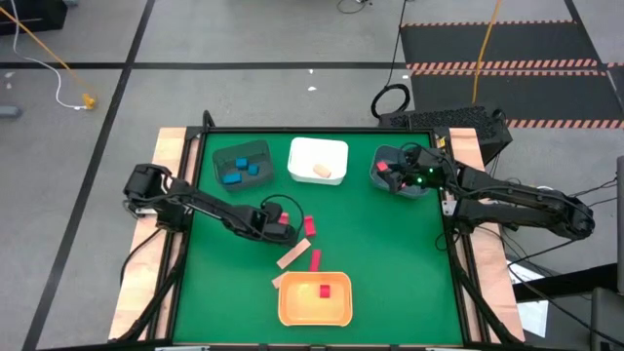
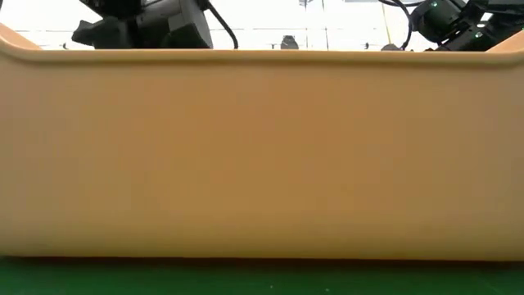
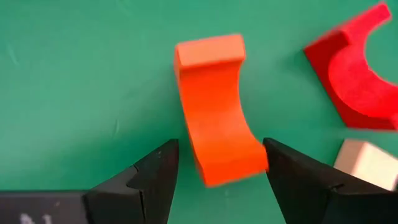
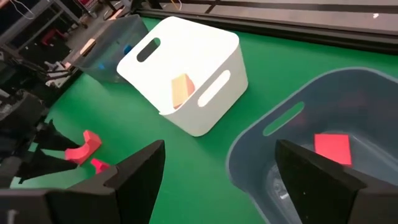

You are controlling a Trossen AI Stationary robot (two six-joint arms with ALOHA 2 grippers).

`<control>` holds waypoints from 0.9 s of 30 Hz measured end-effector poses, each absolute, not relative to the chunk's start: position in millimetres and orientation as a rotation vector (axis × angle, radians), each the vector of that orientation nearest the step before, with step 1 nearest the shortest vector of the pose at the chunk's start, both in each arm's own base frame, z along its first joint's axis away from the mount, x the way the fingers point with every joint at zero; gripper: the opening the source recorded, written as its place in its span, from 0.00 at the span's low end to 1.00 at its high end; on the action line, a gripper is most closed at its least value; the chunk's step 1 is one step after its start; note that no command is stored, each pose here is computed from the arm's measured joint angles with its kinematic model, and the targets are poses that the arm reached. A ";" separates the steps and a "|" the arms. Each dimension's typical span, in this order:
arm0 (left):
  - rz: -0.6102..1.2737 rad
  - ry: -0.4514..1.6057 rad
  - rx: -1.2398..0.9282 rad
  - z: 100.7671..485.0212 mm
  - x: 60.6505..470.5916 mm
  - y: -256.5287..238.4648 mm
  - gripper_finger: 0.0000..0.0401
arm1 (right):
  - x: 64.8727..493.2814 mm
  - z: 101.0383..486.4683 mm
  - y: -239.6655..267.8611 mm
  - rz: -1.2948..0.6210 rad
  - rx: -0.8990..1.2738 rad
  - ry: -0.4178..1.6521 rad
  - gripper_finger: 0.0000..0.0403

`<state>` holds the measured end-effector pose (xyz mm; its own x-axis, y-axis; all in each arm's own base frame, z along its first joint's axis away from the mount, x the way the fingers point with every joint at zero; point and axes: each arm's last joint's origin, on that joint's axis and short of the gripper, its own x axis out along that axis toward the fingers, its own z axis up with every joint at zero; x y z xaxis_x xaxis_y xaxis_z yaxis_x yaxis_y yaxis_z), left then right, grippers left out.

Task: Sort & place blocks by color
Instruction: Put the orange block into the blue bin

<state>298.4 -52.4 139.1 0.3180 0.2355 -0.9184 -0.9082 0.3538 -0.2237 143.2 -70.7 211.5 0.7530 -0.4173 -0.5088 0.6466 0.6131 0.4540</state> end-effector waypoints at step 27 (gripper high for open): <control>0.904 1.001 -0.945 139.5 299.4 -29.9 0.33 | 143.8 212.3 -70.7 -0.615 0.651 0.371 0.73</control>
<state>299.4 -29.9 139.5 0.2784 0.1723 -0.9449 -0.9227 0.3210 -0.2133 143.8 -70.7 212.3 0.7619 -0.4114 -0.5002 0.6344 0.6298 0.4483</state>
